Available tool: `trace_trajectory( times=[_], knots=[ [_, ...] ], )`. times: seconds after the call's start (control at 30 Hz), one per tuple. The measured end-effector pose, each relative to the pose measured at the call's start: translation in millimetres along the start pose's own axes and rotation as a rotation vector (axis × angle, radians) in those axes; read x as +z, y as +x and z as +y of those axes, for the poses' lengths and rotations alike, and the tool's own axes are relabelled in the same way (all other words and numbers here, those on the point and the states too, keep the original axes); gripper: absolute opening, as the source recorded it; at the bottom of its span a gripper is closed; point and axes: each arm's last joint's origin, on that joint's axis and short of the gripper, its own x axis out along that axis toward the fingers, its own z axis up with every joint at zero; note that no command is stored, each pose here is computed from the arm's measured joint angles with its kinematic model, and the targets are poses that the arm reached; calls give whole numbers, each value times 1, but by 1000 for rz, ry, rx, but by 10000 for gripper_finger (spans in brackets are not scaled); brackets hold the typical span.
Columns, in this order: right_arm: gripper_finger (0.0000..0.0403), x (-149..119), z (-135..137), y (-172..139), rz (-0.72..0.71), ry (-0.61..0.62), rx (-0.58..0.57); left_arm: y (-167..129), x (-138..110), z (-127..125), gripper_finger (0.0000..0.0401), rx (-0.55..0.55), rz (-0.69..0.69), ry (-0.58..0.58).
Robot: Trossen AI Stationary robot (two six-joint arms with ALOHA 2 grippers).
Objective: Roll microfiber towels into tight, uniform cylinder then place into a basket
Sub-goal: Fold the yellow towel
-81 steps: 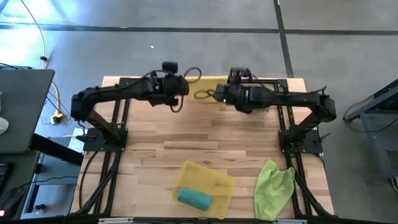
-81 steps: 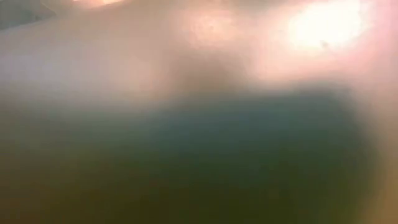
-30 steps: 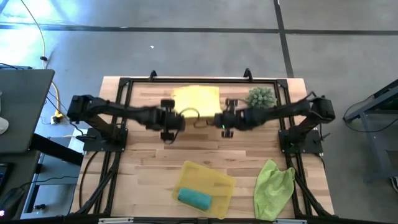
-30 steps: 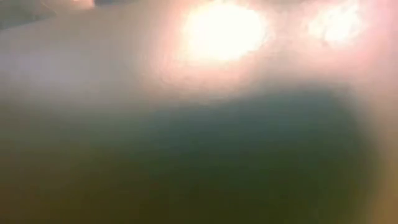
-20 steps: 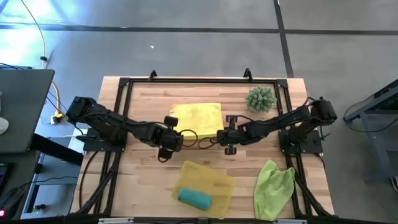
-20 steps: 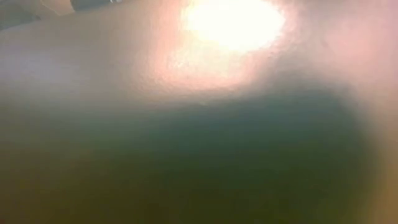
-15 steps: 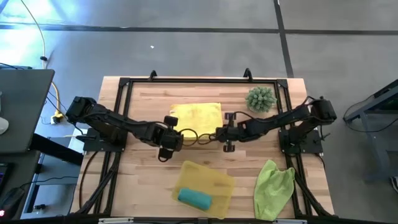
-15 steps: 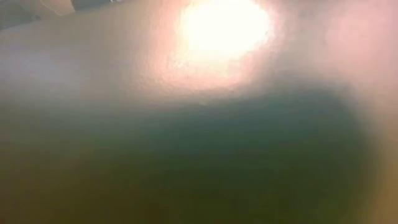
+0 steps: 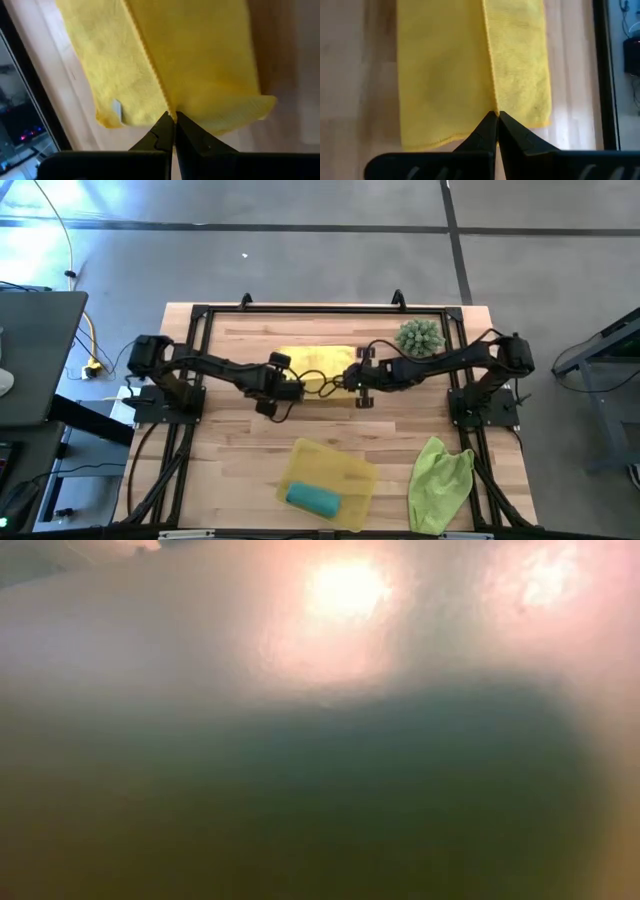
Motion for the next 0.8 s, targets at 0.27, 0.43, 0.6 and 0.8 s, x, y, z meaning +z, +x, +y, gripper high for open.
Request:
trace_trajectory(
  times=[0.27, 0.43, 0.6, 0.8],
  knots=[
    [0, -6, -19, 25, 13, 23, 41, 8, -4, 13, 0, 60, 36, 18],
    [0, -13, -34, 41, 39, 27, 21, 17, -8, 28, 0, 78, 51, 39],
    [0, -19, -50, 48, 49, 35, -5, 26, -10, 45, 0, 98, 32, -12],
    [0, -23, -67, 57, 20, 30, -28, 36, -16, 64, 0, 116, 28, -24]
  ],
)
